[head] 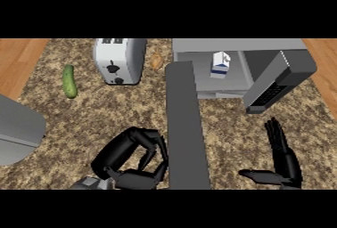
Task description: Pick up the milk, place it into the microwave and close the microwave
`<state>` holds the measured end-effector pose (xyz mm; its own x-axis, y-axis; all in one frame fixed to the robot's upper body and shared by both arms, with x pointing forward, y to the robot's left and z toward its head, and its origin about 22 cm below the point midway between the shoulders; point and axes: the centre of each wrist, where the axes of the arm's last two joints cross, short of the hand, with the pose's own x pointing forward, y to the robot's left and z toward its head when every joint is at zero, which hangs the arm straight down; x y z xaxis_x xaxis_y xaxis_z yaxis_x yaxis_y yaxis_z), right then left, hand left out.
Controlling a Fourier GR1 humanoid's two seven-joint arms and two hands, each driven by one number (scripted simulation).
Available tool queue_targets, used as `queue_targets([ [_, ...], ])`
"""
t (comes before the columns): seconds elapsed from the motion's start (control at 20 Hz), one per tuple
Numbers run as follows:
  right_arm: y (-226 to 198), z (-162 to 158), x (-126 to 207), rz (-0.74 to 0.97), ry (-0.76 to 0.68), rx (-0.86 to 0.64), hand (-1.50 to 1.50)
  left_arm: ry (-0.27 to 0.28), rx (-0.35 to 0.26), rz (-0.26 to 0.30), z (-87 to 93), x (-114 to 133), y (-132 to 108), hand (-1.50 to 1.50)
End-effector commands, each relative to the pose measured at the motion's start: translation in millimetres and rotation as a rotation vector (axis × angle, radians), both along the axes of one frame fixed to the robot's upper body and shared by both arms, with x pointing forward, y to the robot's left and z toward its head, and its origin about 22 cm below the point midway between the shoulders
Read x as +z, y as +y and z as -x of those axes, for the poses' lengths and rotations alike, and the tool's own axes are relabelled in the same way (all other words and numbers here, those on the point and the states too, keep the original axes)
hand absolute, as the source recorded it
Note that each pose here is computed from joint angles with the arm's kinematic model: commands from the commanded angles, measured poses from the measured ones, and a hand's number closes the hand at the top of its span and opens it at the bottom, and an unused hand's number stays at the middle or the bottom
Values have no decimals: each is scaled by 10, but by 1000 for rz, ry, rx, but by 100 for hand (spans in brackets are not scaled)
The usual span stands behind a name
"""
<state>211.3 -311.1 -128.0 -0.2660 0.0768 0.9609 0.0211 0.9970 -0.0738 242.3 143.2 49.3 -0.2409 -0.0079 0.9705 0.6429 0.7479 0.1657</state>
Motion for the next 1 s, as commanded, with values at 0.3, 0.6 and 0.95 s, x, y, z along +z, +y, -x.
queue_targets([
  [0.3, -406, 405, 498, 78, -85, 49, -150, 24, -67, -173, -215, -714, -673, 150],
  [0.6, -330, 558, 681, 0, -151, 158, -150, -100, 51, -150, -265, -1027, -805, 150],
  [0.95, -234, 547, 1015, -50, -190, 224, -150, -55, 81, -116, -280, -1087, -981, 150],
])
